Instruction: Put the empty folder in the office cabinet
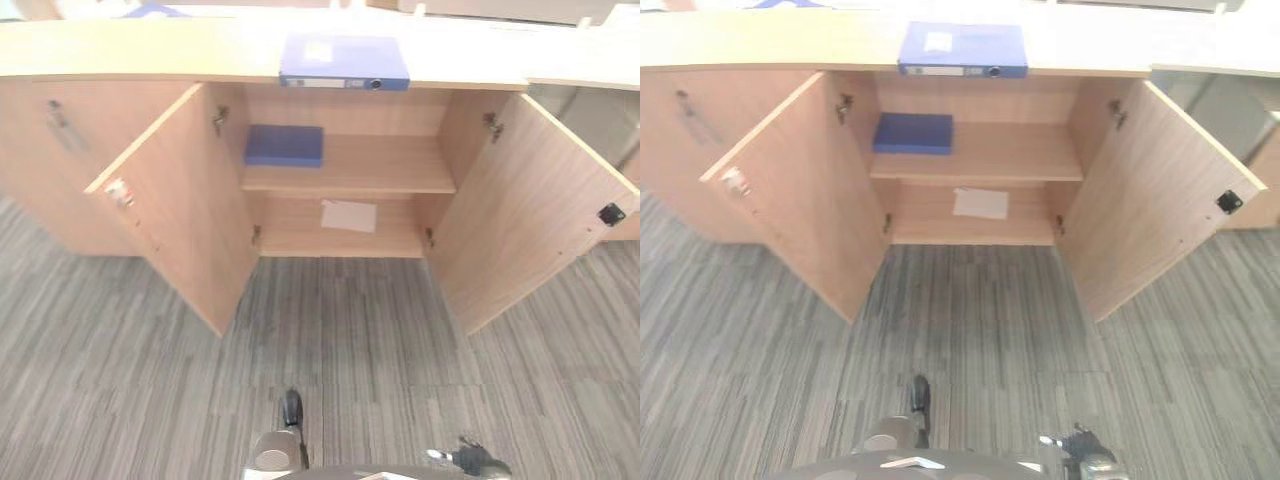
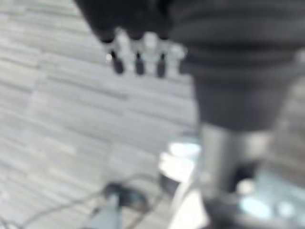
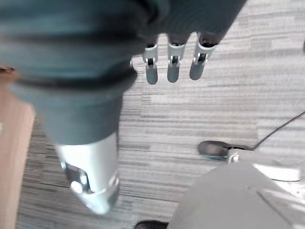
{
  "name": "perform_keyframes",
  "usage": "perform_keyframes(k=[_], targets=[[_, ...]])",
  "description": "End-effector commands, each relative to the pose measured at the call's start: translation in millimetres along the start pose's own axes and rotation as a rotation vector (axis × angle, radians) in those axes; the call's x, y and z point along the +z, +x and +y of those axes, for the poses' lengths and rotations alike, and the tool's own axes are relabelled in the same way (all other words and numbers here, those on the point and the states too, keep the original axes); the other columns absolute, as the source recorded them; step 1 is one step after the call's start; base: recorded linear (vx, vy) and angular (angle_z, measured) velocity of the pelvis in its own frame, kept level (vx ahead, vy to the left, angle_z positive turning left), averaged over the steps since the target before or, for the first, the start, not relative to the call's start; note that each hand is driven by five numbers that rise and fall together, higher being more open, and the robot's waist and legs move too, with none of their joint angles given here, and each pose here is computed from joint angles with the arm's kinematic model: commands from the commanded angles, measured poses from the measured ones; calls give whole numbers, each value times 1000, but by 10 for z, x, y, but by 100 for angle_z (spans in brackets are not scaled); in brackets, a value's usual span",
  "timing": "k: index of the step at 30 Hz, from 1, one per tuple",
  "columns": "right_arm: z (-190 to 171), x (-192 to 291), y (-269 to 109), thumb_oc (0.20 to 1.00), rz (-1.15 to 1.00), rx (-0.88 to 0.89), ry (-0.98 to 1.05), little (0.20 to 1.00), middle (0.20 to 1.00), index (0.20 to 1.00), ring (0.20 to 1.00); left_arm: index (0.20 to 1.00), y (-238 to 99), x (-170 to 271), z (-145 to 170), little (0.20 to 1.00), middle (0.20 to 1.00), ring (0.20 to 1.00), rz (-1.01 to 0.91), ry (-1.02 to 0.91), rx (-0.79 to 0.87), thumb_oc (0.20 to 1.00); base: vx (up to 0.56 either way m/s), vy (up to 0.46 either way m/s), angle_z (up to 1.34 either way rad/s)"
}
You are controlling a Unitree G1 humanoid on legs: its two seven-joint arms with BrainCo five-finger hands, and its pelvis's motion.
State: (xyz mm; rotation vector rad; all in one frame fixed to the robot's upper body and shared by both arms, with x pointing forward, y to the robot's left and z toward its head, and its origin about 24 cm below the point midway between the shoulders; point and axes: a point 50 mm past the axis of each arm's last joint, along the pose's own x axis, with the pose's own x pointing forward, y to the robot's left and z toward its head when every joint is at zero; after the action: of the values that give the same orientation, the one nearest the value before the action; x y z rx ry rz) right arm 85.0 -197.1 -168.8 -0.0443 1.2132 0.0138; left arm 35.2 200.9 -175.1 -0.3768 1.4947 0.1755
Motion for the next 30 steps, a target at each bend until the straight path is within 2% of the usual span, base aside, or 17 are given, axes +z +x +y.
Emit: perform_keyframes(k=[1, 5, 7, 11, 13, 16, 19, 24, 30], targets=[[-352, 187, -45, 1000, -86, -78, -19, 1000, 1000, 1000, 1000, 1000, 44, 9, -188, 1000, 1000, 1000, 1, 74, -32, 1000, 422, 226, -10], [-312, 285, -34, 1000, -131, -66, -25, 1000, 1000, 1000, 1000, 1000, 34, 6, -138, 1000, 1000, 1000, 22, 99, -11, 1000, 258, 157, -8], [-252, 451, -26, 1000, -196, -65, -94, 1000, 1000, 1000, 1000, 1000, 16, 77, -94, 1000, 1000, 1000, 16, 135, -5, 1000, 316, 218, -7], [-225, 595, -22, 1000, -243, -151, -143, 1000, 1000, 1000, 1000, 1000, -9, 207, -69, 1000, 1000, 1000, -14, 199, -15, 1000, 98, 143, 1], [-251, 731, -28, 1000, -283, -220, -189, 1000, 1000, 1000, 1000, 1000, -21, 337, -85, 1000, 1000, 1000, -81, 247, -10, 1000, 48, 172, 2], [-256, 805, -32, 1000, -307, -232, -220, 1000, 1000, 1000, 1000, 1000, -34, 474, -145, 1000, 1000, 1000, -149, 231, -18, 1000, 136, -102, -16], [-250, 944, -36, 1000, -337, -237, -173, 1000, 1000, 1000, 1000, 1000, -78, 742, -267, 1000, 1000, 1000, -247, 246, -45, 1000, 191, -332, -24], [-228, 814, -16, 1000, -280, -218, -106, 1000, 1000, 1000, 1000, 1000, -71, 788, -412, 1000, 1000, 1000, -323, 273, -79, 1000, 240, -213, -5], [-385, 490, -39, 1000, -176, -213, -111, 1000, 1000, 1000, 1000, 1000, -110, 840, -410, 1000, 1000, 1000, -354, 315, -152, 1000, 248, -186, 39]])
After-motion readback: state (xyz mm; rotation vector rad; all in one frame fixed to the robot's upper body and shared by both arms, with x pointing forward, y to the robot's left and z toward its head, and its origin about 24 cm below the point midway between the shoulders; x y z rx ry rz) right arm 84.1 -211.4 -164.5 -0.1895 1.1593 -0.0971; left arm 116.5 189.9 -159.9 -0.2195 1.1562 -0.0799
